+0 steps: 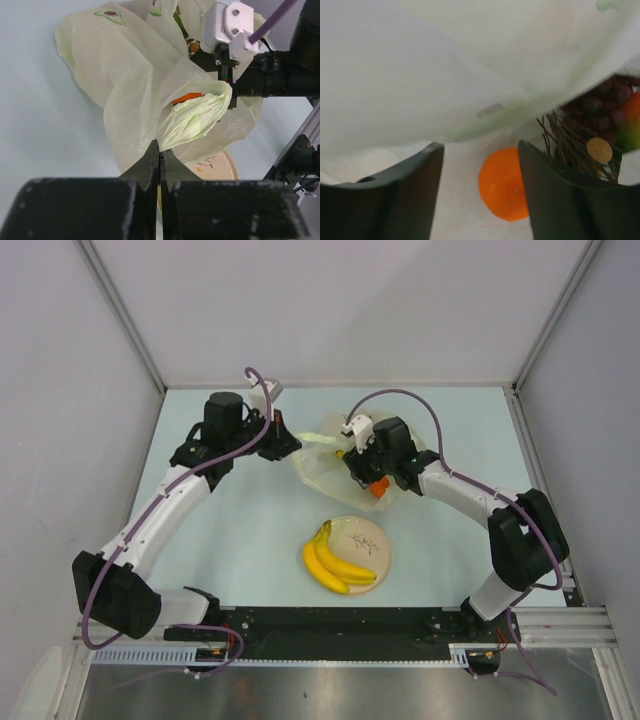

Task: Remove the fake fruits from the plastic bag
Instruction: Take out the fake fruit from the plastic bag, then place the fake fruit on the plate, then adjust the fake fruit on the plate, then take out the fake fruit from the plastic bag.

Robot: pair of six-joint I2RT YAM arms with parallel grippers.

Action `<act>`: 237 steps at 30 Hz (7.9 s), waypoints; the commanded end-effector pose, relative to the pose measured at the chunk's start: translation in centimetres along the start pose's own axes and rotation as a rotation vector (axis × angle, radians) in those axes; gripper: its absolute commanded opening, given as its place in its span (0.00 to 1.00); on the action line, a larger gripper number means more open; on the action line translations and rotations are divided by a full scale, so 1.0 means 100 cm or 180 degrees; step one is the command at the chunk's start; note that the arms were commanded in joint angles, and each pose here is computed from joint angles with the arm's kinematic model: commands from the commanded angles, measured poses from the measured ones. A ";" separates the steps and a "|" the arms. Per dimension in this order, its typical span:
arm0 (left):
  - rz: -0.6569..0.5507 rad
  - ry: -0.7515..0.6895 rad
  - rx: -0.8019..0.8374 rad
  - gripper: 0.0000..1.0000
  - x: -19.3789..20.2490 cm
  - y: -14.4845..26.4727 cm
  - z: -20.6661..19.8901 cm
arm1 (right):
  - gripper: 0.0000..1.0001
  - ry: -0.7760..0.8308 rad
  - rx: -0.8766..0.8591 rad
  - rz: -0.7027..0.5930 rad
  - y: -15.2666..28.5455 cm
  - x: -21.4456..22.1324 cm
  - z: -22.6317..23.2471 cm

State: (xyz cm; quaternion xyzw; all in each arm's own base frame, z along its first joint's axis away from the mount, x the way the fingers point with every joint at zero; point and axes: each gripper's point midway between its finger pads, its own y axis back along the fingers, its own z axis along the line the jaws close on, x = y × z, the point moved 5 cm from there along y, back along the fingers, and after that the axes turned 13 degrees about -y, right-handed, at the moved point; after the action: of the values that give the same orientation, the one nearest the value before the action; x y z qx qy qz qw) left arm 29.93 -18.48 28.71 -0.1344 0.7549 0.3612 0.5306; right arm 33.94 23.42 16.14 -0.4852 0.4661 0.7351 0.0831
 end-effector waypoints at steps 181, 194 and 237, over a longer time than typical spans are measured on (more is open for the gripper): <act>0.0058 -0.0310 0.0124 0.00 -0.016 -0.009 -0.011 | 1.00 -0.1249 0.0551 -0.0724 -0.083 -0.073 -0.057; 0.0121 -0.0368 0.0153 0.00 -0.012 -0.012 -0.013 | 1.00 -0.1178 0.0869 -0.0478 -0.136 -0.047 -0.084; 0.0034 -0.0385 0.0090 0.00 -0.011 -0.012 -0.011 | 0.42 -0.0398 0.0132 -0.0300 -0.053 -0.063 -0.027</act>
State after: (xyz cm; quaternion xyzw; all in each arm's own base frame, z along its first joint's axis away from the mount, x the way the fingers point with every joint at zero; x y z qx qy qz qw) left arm 30.54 -20.13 27.65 -0.0825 0.7387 0.3781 0.5518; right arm 43.81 26.06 14.82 -0.4277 0.4734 0.7501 0.1741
